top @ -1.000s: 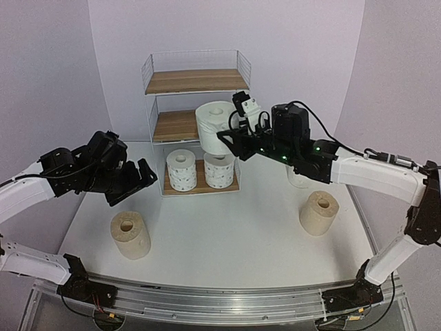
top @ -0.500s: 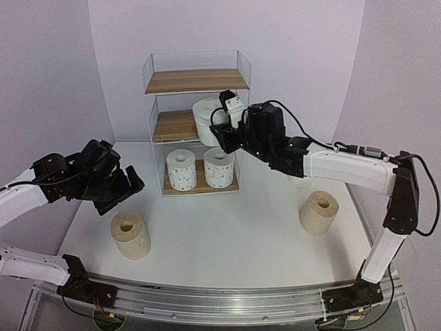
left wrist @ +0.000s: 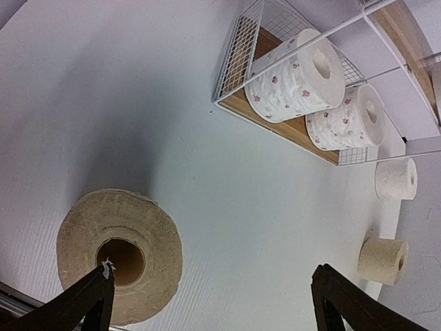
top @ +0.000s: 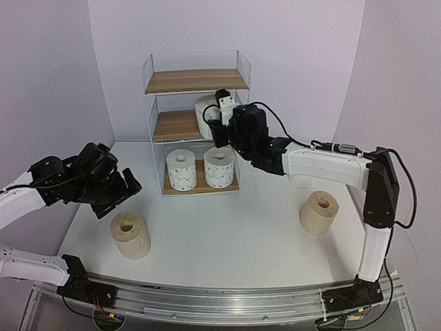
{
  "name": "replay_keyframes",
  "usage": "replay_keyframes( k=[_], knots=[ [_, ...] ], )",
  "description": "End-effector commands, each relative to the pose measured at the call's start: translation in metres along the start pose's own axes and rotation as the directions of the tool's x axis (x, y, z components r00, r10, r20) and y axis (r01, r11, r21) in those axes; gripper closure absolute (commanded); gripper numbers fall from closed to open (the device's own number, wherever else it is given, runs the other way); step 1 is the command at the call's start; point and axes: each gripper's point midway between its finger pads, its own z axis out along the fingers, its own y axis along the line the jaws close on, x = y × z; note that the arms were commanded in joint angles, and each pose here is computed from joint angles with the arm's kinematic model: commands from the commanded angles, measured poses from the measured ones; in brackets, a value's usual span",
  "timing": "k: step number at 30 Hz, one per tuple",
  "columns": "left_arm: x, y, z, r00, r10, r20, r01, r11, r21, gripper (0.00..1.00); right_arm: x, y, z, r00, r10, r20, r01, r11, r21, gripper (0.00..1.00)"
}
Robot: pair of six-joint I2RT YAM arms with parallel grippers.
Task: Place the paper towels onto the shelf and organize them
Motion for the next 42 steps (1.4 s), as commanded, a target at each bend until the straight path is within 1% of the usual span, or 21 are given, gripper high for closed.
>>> replay_keyframes(
  k=[1, 5, 7, 15, 17, 18, 21, 23, 25, 29, 32, 42],
  knots=[
    [0.001, 0.011, -0.002, 0.999, -0.032, 0.011, 0.032, 0.999, -0.022, 0.0, -0.038, -0.031, 0.011, 0.987, 0.095, 0.132, -0.112, 0.985, 0.129, 1.0],
    [0.004, 0.015, -0.001, 0.999, -0.043, 0.003, 0.043, 0.999, -0.024, 0.0, -0.032, -0.044, 0.025, 0.985, 0.108, 0.134, -0.131, 0.975, 0.179, 0.97],
    [0.005, 0.016, 0.0, 0.999, -0.042, -0.003, 0.042, 0.999, -0.026, 0.0, -0.029, -0.051, 0.03, 0.985, 0.107, 0.132, -0.132, 0.971, 0.202, 0.93],
    [0.007, 0.015, 0.003, 0.999, -0.043, -0.01, 0.042, 0.998, -0.04, 0.0, -0.021, -0.046, 0.027, 0.984, 0.136, 0.117, -0.152, 0.979, 0.139, 0.67],
    [0.006, 0.014, 0.003, 0.999, -0.042, -0.007, 0.042, 0.998, -0.037, 0.0, -0.022, -0.046, 0.024, 0.983, 0.141, 0.117, -0.156, 0.979, 0.134, 0.57],
    [0.005, 0.013, 0.003, 0.999, -0.04, -0.006, 0.04, 0.999, -0.036, 0.0, -0.022, -0.047, 0.022, 0.983, 0.143, 0.117, -0.158, 0.978, 0.133, 0.5],
    [0.004, 0.012, 0.003, 0.999, -0.038, -0.002, 0.038, 0.999, -0.036, 0.0, -0.025, -0.048, 0.016, 0.979, 0.163, 0.119, -0.177, 0.977, 0.116, 0.41],
    [0.005, 0.011, 0.004, 0.999, -0.036, -0.003, 0.036, 0.999, -0.034, 0.0, -0.026, -0.047, 0.012, 0.978, 0.174, 0.118, -0.186, 0.978, 0.099, 0.31],
    [0.005, 0.011, 0.005, 0.999, -0.032, -0.007, 0.032, 0.999, -0.034, 0.0, -0.028, -0.047, 0.007, 0.973, 0.198, 0.118, -0.208, 0.974, 0.086, 0.26],
    [0.008, 0.009, 0.008, 1.0, -0.025, -0.018, 0.024, 0.999, -0.029, 0.0, -0.031, -0.039, 0.004, 0.974, 0.199, 0.11, -0.203, 0.979, 0.027, 0.23],
    [0.009, 0.01, 0.009, 0.999, -0.024, -0.023, 0.023, 0.999, -0.03, 0.0, -0.031, -0.036, 0.003, 0.975, 0.203, 0.092, -0.205, 0.979, 0.01, 0.2],
    [0.013, 0.013, 0.007, 0.999, -0.031, -0.032, 0.031, 0.999, -0.012, 0.0, -0.035, -0.048, -0.004, 0.975, 0.207, 0.08, -0.213, 0.975, 0.064, 0.16]
  ],
)
